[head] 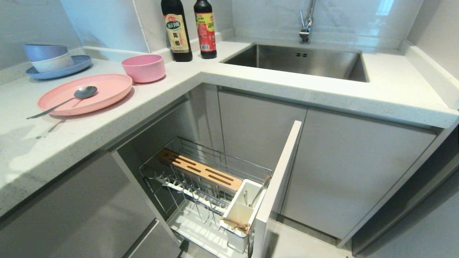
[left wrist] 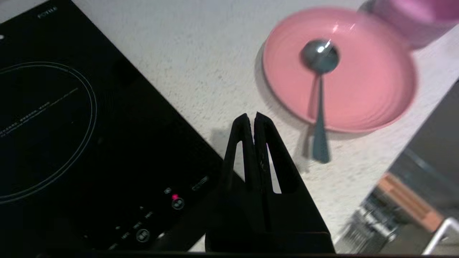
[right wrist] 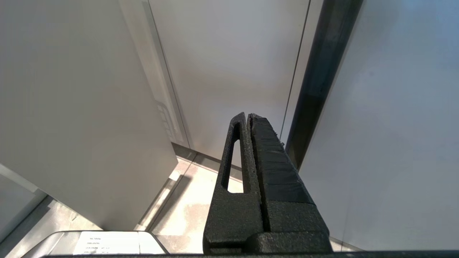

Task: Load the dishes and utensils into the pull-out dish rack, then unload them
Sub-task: Pick up the spoon and place it in the cupboard

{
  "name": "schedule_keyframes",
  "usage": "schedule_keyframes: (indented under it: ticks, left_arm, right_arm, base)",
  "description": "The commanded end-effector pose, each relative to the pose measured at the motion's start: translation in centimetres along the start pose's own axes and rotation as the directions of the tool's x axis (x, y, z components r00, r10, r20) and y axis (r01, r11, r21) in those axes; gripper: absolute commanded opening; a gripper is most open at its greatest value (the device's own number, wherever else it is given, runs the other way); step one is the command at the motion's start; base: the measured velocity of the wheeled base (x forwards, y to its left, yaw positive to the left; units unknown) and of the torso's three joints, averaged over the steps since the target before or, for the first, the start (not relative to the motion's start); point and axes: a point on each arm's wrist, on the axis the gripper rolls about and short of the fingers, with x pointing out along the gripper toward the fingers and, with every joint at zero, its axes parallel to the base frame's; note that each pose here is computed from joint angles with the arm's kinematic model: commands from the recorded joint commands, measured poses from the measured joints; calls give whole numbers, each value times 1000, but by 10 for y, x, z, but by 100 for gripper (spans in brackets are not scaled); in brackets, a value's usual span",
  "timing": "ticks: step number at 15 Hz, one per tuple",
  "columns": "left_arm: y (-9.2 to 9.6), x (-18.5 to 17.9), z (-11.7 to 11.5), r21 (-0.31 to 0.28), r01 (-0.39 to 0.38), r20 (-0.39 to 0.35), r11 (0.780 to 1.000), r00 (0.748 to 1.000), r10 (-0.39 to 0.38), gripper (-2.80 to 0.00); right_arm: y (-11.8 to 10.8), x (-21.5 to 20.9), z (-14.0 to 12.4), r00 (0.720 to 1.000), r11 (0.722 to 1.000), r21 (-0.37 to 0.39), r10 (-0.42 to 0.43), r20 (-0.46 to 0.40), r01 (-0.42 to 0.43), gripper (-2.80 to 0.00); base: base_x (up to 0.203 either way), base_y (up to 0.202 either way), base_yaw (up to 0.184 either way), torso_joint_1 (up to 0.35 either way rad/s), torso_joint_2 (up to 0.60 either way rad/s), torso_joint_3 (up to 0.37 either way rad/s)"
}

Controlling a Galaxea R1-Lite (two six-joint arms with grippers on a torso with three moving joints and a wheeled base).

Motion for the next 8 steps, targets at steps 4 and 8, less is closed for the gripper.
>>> schedule_keyframes:
  ticks: [4,8]
  left_arm:
    - [4,44,-2,33,62,-105,998,993,-59,0]
    - [-13,63,-5,50,167,-169,985,973,-156,0]
  right_arm:
    - [0,0,0,1000,1000,0,0,-1,0,-280]
    - [0,0,0,1000,1000,0,0,-1,0,-280]
  base:
    - [0,0,0,0,0,0]
    - [0,0,0,0,0,0]
